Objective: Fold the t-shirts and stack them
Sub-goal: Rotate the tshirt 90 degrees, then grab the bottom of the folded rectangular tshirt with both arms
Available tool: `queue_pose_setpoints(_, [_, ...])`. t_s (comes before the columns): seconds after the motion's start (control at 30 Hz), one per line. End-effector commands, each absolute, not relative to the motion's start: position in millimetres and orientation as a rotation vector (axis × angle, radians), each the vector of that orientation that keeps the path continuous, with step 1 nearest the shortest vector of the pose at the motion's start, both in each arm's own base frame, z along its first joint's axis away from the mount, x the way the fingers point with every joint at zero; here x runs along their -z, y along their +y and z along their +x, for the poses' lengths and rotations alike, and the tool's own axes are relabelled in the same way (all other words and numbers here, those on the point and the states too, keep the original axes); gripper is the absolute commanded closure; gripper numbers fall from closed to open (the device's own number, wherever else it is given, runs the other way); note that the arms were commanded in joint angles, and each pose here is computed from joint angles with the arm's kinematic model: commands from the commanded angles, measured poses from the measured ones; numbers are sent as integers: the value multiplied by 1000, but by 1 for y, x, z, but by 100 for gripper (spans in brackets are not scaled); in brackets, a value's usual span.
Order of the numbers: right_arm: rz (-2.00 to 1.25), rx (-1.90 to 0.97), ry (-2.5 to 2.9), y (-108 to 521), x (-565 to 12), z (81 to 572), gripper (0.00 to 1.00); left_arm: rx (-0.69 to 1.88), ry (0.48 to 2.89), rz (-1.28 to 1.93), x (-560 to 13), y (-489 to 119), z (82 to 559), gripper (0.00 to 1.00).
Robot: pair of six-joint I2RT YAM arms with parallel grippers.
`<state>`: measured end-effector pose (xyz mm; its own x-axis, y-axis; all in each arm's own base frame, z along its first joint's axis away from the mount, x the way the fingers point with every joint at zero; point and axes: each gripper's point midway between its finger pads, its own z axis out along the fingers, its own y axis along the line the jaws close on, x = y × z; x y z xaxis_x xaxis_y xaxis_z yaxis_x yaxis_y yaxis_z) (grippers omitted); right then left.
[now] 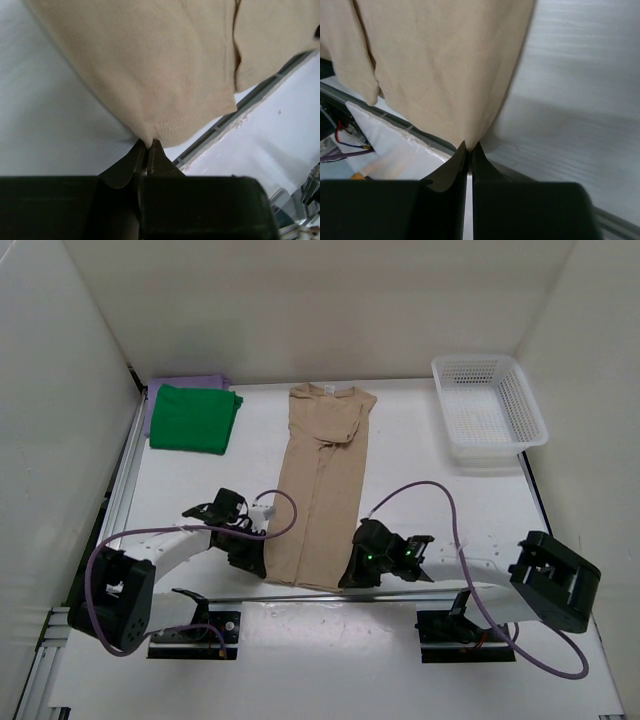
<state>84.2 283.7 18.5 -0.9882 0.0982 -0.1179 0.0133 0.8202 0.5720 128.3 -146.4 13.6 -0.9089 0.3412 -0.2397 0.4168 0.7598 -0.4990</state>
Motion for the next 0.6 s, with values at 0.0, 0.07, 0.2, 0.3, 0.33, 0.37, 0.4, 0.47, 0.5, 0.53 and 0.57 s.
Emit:
queue_pose_setpoints(0.0, [127,-877,2884,258,-21,80,100,928,2750,707,-27,-162,126,90])
queue_pose_setpoints(0.07, [154,-843,2887,241,-23,81,100,948,2756,759,-27,-166,117,90])
queue_pose_setpoints(0.2, [58,-820,2903,227,-31,72,100,958,2768,837,-34,-176,114,90])
queue_pose_setpoints(0.3, [2,-809,2891,227,-43,76,100,952,2758,901,-42,-184,113,90])
queue_pose_setpoints(0.33, [-18,-811,2884,228,-48,77,100,938,2749,914,-44,-185,115,90])
queue_pose_setpoints(0.37, [-20,-831,2856,233,-58,85,100,939,2736,916,-49,-188,119,90])
queue_pose_setpoints(0.4, [-28,-831,2859,233,-64,87,100,942,2716,930,-54,-192,122,90])
queue_pose_setpoints(0.47, [-9,-829,2820,231,-76,104,100,926,2727,928,-62,-194,128,90])
queue_pose_setpoints(0.5, [-7,-869,2787,238,-90,115,100,911,2673,929,-81,-203,146,90])
queue_pose_setpoints(0.53, [-34,-877,2767,236,-98,122,100,890,2658,927,-89,-206,155,90])
queue_pose_setpoints(0.57, [16,-859,2771,232,-99,138,100,848,2654,903,-95,-206,168,90])
